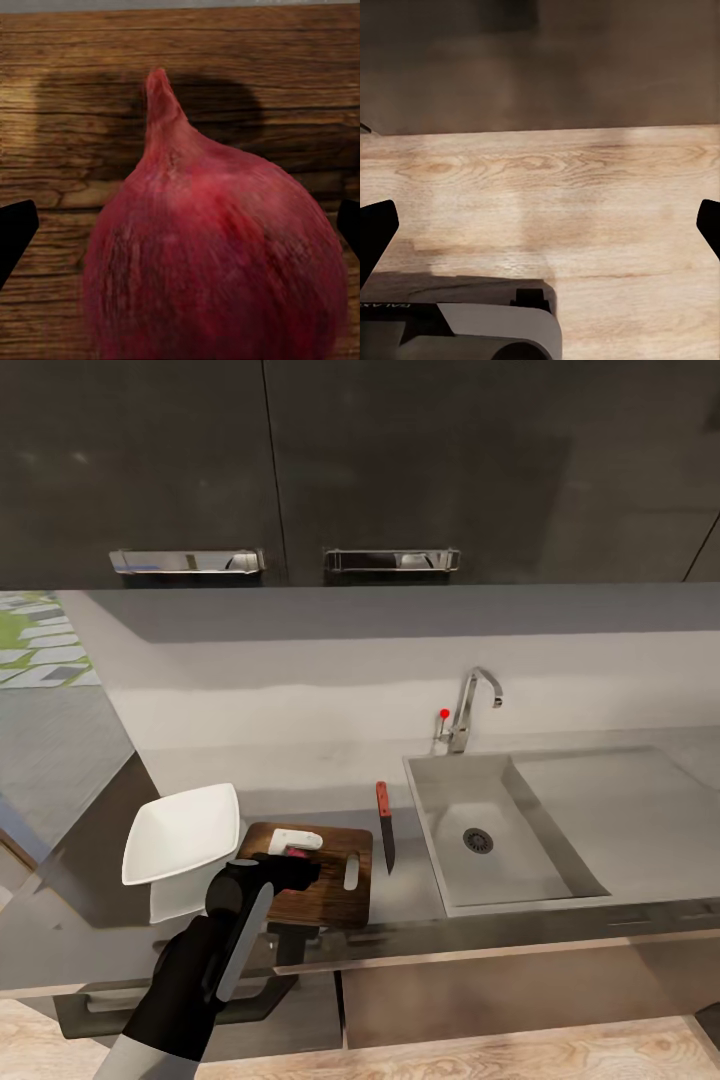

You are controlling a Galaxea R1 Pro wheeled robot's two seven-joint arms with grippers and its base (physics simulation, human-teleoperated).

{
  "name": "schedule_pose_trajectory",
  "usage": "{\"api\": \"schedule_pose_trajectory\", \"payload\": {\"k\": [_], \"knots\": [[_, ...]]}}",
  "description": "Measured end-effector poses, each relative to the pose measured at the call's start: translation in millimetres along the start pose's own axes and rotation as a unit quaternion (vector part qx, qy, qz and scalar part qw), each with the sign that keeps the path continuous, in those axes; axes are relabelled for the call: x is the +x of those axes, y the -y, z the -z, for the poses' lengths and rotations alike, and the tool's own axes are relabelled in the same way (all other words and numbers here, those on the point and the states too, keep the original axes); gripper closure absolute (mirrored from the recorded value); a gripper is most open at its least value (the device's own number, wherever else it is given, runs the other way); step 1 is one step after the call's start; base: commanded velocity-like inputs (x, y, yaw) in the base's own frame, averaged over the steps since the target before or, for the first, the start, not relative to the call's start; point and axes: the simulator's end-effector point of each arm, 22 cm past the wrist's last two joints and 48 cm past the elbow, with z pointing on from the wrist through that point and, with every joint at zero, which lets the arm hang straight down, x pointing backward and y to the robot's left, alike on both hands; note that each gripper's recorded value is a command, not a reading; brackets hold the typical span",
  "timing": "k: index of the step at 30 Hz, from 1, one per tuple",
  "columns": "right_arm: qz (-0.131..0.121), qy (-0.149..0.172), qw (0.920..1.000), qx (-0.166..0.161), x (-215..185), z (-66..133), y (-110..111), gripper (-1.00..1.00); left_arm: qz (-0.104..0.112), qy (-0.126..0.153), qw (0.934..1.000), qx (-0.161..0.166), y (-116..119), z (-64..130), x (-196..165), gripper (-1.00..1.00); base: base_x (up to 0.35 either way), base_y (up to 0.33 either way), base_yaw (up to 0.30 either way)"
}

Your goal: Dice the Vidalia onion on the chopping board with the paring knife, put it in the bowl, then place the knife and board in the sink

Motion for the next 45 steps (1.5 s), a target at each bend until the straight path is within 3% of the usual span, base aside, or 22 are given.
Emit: {"api": "schedule_pose_trajectory", "payload": {"k": [30,45], "knots": [[-0.001,0.022,0.9998,0.001,-19,0.3,1,-1.00,-0.003,0.029,0.9996,-0.001,0,30.7,-29,-1.00,-0.003,0.000,0.000],[-0.001,0.034,0.9994,0.002,-29,0.5,1,-1.00,-0.005,0.040,0.9992,-0.001,1,40.5,-37,-1.00,-0.306,0.000,0.000]]}}
